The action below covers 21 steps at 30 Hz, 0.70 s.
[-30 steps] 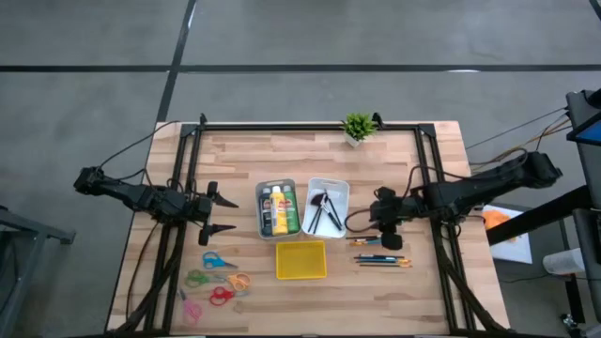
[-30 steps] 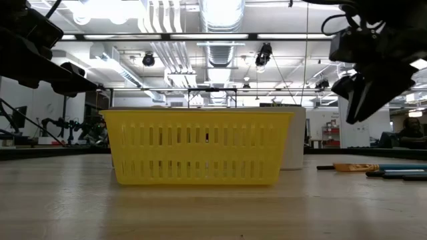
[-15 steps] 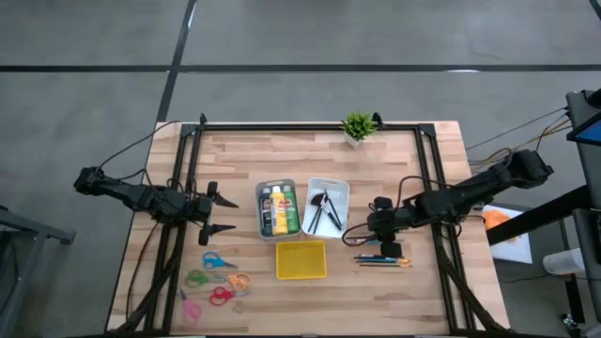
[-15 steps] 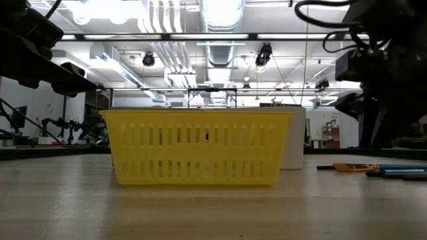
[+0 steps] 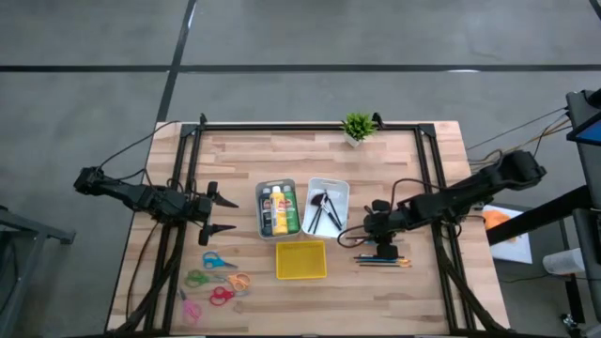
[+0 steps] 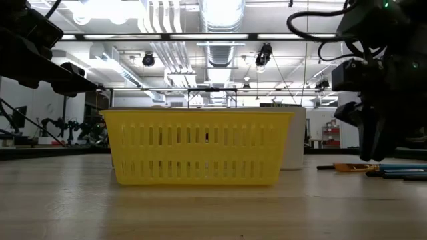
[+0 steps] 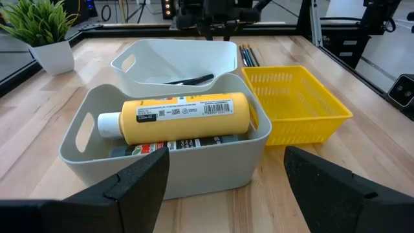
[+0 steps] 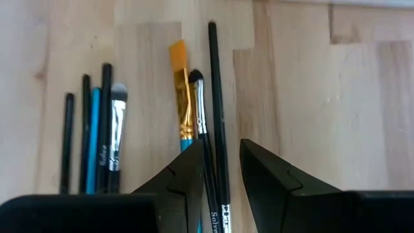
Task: Pick & Place Paint Supplies
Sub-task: Put the silver paint brush into the white bin
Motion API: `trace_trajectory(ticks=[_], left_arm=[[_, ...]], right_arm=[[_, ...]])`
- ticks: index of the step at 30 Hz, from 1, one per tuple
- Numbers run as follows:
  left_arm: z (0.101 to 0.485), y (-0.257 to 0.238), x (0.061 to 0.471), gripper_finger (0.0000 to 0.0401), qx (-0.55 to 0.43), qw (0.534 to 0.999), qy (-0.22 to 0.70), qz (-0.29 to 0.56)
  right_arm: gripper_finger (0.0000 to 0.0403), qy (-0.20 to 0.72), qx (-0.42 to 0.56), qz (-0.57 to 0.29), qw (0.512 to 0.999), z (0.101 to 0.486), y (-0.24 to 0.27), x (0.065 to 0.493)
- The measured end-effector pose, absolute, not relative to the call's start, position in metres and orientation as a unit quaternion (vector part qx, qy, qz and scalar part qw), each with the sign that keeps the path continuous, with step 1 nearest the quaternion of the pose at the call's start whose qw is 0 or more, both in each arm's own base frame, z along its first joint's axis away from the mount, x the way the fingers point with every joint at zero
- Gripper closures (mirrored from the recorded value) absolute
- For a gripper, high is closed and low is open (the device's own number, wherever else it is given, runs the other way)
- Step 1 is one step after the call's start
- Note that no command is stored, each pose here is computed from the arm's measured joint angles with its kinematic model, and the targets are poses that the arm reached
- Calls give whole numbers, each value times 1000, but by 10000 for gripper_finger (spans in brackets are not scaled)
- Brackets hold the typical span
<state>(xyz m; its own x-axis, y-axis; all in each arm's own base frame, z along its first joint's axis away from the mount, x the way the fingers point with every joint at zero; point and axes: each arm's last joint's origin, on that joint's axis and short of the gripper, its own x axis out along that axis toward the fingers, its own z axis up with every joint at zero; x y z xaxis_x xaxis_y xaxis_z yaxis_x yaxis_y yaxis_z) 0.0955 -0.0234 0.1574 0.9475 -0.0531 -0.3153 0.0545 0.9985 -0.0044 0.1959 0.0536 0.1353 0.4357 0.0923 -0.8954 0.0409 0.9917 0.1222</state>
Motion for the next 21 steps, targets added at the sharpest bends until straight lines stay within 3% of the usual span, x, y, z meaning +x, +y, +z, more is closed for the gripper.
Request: trace_trajectory(ticks=[10, 21], left_arm=[[157, -23, 95, 95, 2, 987, 160, -27], [157, -23, 95, 95, 2, 987, 160, -27]], right_arm=[[303, 553, 53, -3, 832, 123, 54, 199], [303, 517, 54, -8, 854, 140, 51, 194]])
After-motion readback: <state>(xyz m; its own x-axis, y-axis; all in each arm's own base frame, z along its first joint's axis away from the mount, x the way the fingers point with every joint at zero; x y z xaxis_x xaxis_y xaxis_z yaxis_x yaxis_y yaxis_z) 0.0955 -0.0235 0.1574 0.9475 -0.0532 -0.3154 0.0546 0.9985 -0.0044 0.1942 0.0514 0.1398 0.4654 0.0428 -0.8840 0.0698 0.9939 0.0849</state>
